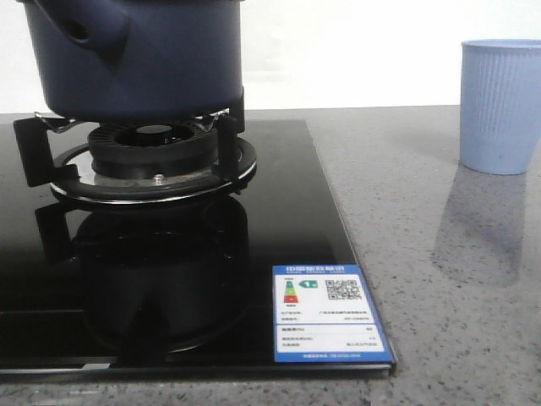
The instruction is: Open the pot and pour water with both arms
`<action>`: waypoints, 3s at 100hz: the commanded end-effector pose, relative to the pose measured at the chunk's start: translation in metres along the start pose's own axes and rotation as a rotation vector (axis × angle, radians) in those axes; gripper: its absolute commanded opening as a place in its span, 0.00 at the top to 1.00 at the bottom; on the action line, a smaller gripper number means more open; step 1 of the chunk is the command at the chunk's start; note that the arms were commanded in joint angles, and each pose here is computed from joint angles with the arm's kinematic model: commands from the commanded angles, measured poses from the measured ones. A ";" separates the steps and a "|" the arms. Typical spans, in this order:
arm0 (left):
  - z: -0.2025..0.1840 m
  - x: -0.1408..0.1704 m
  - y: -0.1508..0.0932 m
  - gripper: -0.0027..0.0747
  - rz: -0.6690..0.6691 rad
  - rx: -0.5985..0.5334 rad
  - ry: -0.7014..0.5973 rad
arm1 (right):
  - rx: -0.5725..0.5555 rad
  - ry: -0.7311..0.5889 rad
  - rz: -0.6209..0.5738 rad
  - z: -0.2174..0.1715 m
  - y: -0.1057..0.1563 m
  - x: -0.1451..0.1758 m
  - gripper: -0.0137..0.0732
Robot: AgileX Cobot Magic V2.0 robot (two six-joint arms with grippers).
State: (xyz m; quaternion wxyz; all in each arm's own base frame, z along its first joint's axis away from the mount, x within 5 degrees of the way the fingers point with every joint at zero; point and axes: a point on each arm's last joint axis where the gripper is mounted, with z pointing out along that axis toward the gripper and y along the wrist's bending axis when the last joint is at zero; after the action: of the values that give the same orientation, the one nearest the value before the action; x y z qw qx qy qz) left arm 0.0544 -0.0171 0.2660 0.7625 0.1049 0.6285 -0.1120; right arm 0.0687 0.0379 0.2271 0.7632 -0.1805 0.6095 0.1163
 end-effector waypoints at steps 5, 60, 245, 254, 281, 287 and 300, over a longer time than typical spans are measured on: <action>0.001 0.005 0.006 0.99 -0.044 -0.096 -0.022 | -0.014 -0.055 0.023 0.001 0.000 -0.009 0.91; -0.014 0.052 0.012 0.99 -0.050 -0.239 0.050 | -0.014 -0.053 0.024 0.002 0.000 -0.009 0.91; -0.014 0.051 0.012 0.99 -0.049 -0.239 0.044 | 0.392 0.199 -0.020 -0.025 -0.028 0.012 0.91; -0.014 0.051 0.012 0.99 -0.049 -0.239 0.044 | 0.394 0.190 -0.017 -0.031 -0.025 0.023 0.91; -0.014 0.051 0.012 0.99 -0.049 -0.239 0.044 | 0.390 0.269 0.014 -0.034 -0.024 0.030 0.91; -0.014 0.051 0.012 0.99 -0.049 -0.239 0.044 | 0.389 0.276 0.016 -0.034 -0.024 0.031 0.91; -0.014 0.051 0.012 0.99 -0.049 -0.239 0.044 | 0.389 0.276 0.016 -0.034 -0.024 0.031 0.91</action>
State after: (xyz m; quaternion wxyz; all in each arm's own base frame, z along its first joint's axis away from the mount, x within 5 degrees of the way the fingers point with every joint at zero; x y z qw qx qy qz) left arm 0.0557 -0.0047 0.2105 0.7245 0.0105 0.6874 -0.0485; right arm 0.0557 0.0011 0.1924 0.6661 -0.0376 0.7447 -0.0201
